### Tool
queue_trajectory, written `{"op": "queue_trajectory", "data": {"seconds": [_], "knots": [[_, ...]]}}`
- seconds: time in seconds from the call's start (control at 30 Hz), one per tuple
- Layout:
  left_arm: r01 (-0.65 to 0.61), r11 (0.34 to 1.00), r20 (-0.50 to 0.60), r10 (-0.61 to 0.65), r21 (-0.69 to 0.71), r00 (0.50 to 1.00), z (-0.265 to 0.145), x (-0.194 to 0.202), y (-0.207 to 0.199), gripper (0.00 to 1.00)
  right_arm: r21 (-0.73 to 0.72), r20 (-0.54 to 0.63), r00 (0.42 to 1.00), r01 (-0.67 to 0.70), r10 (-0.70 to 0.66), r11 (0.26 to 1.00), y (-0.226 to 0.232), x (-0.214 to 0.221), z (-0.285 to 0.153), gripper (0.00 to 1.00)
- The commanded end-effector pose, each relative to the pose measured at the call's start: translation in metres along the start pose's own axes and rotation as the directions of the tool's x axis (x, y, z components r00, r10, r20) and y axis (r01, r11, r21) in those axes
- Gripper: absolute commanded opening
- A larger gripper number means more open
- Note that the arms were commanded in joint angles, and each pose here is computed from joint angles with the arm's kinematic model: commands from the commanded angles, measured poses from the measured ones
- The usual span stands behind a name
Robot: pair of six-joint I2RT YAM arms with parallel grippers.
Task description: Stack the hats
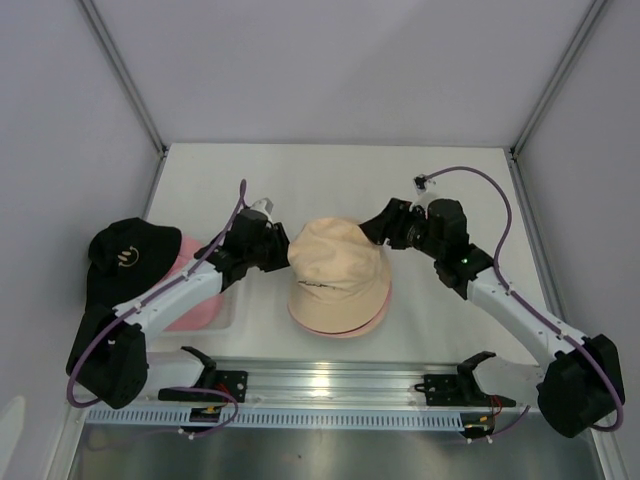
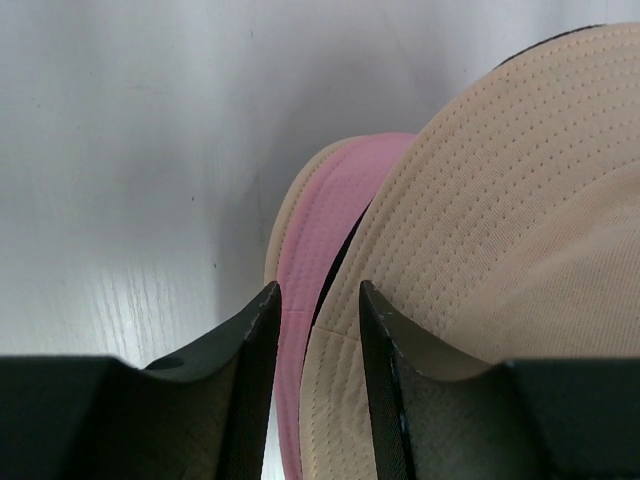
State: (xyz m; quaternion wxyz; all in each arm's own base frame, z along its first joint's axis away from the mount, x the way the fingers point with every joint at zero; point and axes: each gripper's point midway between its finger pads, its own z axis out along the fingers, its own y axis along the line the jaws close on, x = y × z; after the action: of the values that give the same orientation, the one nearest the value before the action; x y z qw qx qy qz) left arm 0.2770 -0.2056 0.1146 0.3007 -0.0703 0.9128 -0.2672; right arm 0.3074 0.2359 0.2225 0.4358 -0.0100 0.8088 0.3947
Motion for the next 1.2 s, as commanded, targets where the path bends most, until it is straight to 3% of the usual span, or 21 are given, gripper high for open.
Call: {"op": "queue_trajectory", "data": {"seconds": [0.0, 0.17, 0.37, 0.47, 0.57, 0.67, 0.73, 0.87, 1.0, 1.03, 1.17], "knots": [[-0.073, 0.994, 0.132, 0.061, 0.085, 0.989, -0.009, -0.032, -0.027, 0.41, -0.055, 0.066, 0.994, 0.091, -0.087, 0.994, 0.013, -0.004, -0.01, 0.67], [-0.142, 0.986, 0.284, 0.113, 0.083, 0.952, -0.025, -0.061, -0.033, 0.42, -0.072, 0.05, 0.995, 0.089, -0.086, 0.993, 0.012, 0.013, -0.014, 0.66], [-0.199, 0.976, 0.375, 0.154, 0.086, 0.914, -0.031, -0.08, -0.041, 0.44, -0.022, 0.051, 0.993, 0.103, -0.102, 0.994, 0.004, 0.023, -0.017, 0.67], [-0.219, 0.975, 0.366, 0.189, 0.04, 0.911, -0.03, -0.085, -0.038, 0.44, 0.221, 0.055, 0.998, 0.015, -0.028, 0.975, -0.04, 0.02, -0.021, 0.75], [-0.234, 0.972, 0.396, 0.221, -0.016, 0.891, -0.041, -0.099, -0.036, 0.45, 0.422, 0.104, 0.985, -0.17, 0.139, 0.89, -0.093, 0.0, -0.039, 0.74], [-0.211, 0.977, 0.405, 0.21, -0.044, 0.89, -0.055, -0.107, -0.033, 0.48, 0.327, 0.139, 0.975, -0.208, 0.171, 0.922, -0.098, -0.014, -0.044, 0.74], [-0.193, 0.981, 0.399, 0.191, -0.037, 0.897, -0.071, -0.11, -0.035, 0.48, 0.227, 0.177, 0.976, -0.169, 0.13, 0.959, -0.083, -0.028, -0.046, 0.74], [-0.145, 0.989, 0.391, 0.147, -0.034, 0.909, -0.093, -0.104, -0.033, 0.52, 0.091, 0.136, 0.989, -0.066, 0.053, 0.994, -0.063, -0.029, -0.038, 0.73], [-0.141, 0.99, 0.332, 0.135, -0.008, 0.934, -0.105, -0.083, -0.03, 0.54, -0.097, 0.076, 0.997, -0.011, 0.018, 0.995, -0.039, -0.013, -0.031, 0.72], [-0.138, 0.99, 0.316, 0.131, 0.001, 0.94, -0.107, -0.078, -0.03, 0.54, -0.144, 0.107, 0.994, 0.021, -0.005, 0.989, -0.033, -0.019, -0.027, 0.73], [-0.109, 0.99, 0.23, 0.087, 0.086, 0.969, -0.113, -0.047, -0.033, 0.54, -0.189, 0.088, 0.995, 0.054, -0.038, 0.981, -0.038, -0.013, -0.012, 0.73]]}}
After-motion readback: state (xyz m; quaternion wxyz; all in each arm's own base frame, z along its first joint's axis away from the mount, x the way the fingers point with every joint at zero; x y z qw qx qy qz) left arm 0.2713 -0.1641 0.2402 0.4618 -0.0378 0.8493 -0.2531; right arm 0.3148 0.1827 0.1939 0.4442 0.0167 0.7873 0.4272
